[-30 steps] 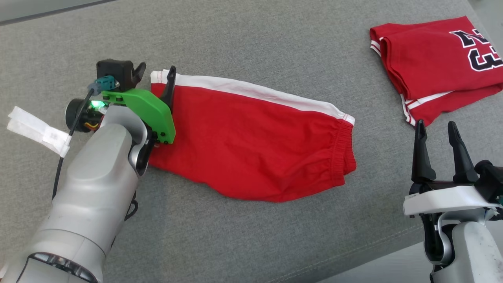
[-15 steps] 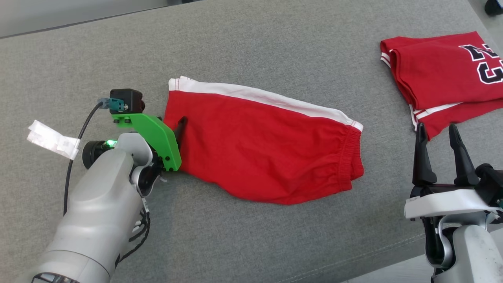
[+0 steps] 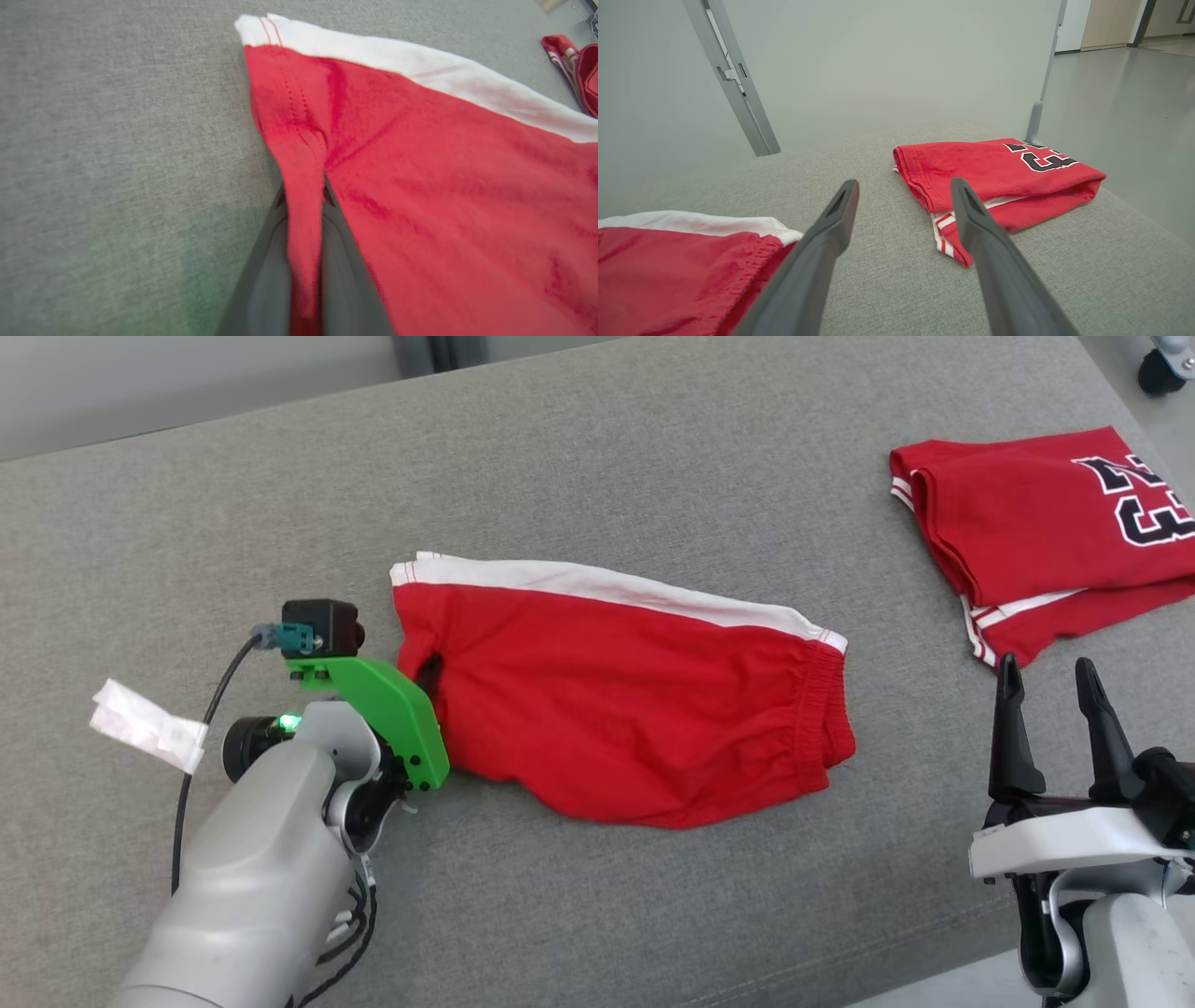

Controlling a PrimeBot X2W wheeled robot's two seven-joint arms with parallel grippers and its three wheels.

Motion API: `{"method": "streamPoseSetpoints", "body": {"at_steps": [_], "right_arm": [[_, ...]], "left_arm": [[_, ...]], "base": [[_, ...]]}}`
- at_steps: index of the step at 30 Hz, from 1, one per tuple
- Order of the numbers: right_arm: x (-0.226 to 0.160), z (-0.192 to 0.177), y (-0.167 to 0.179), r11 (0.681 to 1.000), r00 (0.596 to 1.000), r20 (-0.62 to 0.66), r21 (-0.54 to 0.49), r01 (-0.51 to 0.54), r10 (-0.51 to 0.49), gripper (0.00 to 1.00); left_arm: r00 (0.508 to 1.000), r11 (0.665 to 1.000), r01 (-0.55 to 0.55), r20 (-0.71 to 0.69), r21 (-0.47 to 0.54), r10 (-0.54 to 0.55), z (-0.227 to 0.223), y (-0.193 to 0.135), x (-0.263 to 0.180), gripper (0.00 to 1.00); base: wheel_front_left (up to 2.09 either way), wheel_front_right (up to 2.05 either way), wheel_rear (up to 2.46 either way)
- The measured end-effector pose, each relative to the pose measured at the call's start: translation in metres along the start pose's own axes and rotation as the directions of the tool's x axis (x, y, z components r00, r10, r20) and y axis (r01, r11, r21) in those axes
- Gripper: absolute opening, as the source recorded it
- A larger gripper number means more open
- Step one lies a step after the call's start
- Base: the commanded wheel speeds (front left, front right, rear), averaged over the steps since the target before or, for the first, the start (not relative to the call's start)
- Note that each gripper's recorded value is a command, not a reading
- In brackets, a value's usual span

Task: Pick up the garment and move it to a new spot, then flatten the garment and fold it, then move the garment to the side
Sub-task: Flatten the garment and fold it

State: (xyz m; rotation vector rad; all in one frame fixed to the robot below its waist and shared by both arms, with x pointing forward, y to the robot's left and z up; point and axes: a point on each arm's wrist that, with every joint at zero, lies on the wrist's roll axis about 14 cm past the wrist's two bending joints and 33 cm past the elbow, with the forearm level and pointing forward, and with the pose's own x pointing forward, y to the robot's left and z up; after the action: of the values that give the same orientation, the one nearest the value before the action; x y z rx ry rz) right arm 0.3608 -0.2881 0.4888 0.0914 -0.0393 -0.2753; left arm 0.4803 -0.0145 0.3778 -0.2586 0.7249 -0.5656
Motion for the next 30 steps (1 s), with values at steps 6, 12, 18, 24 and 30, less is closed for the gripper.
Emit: {"method": "streamPoseSetpoints", "body": {"at_steps": [6,12,18,24,30], "right_arm": [[0.0,-0.001,0.008,1.0,1.0,-0.001,-0.008,-0.026,0.025,1.0],[0.007,0.0,0.031,0.996,0.996,0.009,-0.005,-0.091,0.091,1.0],[0.016,0.0,0.059,0.986,0.986,0.009,0.001,-0.168,0.168,1.0],[0.019,0.003,0.071,0.98,0.98,0.014,0.008,-0.2,0.2,1.0],[0.014,0.007,0.065,0.983,0.982,0.018,0.001,-0.186,0.186,1.0]], "left_arm": [[0.994,0.995,-0.07,0.073,-0.076,0.075,-0.009,0.018,-0.027,0.0],[0.975,0.969,-0.147,0.134,-0.198,0.175,-0.032,0.036,-0.064,0.0],[0.95,0.946,-0.175,0.208,-0.272,0.235,-0.038,0.04,-0.091,0.38],[0.901,0.956,-0.23,0.332,-0.181,0.279,-0.016,0.047,-0.108,1.0],[0.828,0.964,-0.247,0.494,-0.103,0.265,0.023,0.04,-0.126,1.0]], "base": [[0.0,0.0,0.0],[0.0,0.0,0.0],[0.0,0.0,0.0],[0.0,0.0,0.0],[0.0,0.0,0.0]]}}
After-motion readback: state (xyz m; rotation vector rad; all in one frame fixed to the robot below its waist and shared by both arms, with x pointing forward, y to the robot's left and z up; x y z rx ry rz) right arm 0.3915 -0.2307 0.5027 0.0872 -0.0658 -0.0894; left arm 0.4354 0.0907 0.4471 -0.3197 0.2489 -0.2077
